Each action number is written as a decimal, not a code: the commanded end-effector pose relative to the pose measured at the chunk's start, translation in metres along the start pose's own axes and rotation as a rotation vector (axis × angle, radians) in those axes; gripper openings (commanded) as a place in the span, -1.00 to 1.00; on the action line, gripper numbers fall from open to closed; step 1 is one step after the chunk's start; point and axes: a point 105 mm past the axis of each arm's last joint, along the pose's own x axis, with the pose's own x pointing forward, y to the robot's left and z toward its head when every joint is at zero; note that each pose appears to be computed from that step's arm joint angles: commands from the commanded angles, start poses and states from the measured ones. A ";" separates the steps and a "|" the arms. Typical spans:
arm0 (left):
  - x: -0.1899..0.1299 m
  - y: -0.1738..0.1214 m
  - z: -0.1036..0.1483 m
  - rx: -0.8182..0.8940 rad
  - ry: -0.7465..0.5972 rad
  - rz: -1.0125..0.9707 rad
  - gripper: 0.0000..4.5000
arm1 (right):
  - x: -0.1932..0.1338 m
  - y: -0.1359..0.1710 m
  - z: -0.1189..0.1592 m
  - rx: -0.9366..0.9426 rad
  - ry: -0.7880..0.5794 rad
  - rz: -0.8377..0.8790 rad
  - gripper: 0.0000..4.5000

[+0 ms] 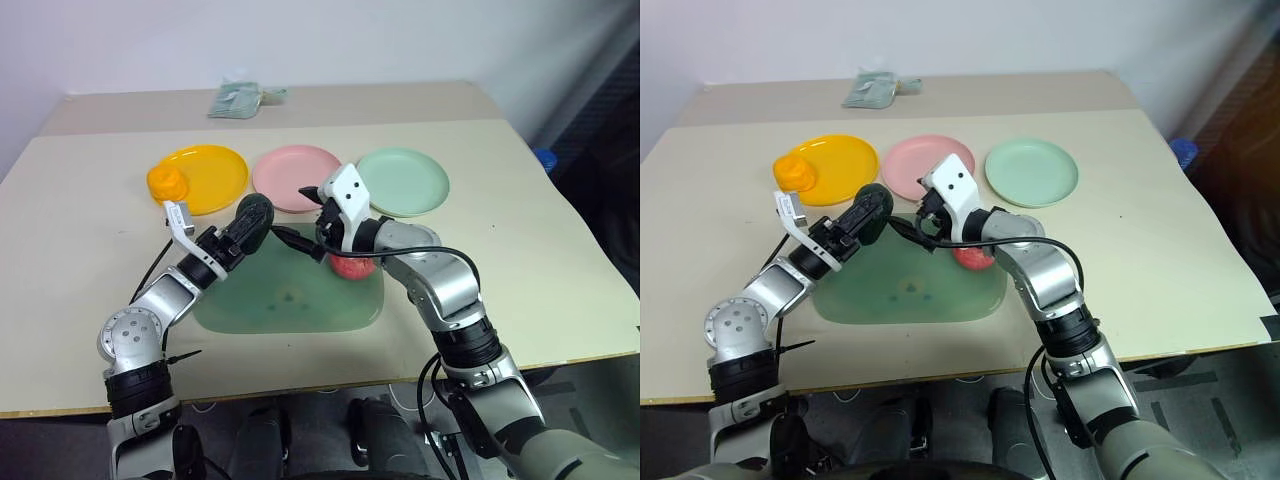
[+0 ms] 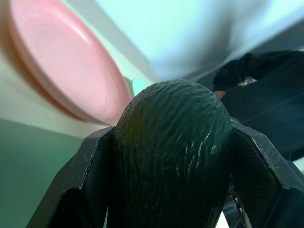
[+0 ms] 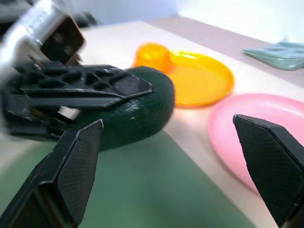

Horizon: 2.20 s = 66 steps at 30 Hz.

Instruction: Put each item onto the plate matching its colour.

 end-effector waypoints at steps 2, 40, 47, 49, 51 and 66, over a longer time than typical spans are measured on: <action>0.000 -0.016 -0.003 0.122 0.061 -0.085 0.27 | -0.014 0.003 0.013 -0.168 -0.022 0.047 1.00; -0.039 -0.049 -0.041 0.192 0.638 -0.485 0.27 | -0.035 0.054 0.005 -0.552 -0.033 0.572 1.00; -0.041 -0.052 -0.045 0.196 0.644 -0.496 0.27 | -0.035 0.058 0.002 -0.533 -0.020 0.589 0.09; -0.041 -0.052 -0.045 0.198 0.644 -0.498 0.27 | -0.035 0.058 0.002 -0.532 -0.020 0.589 0.09; -0.042 -0.053 -0.047 0.210 0.654 -0.503 0.27 | -0.034 0.057 0.002 -0.534 -0.022 0.582 0.09; -0.042 -0.047 -0.030 0.284 0.562 -0.464 0.99 | -0.031 0.052 0.001 -0.530 -0.024 0.521 0.09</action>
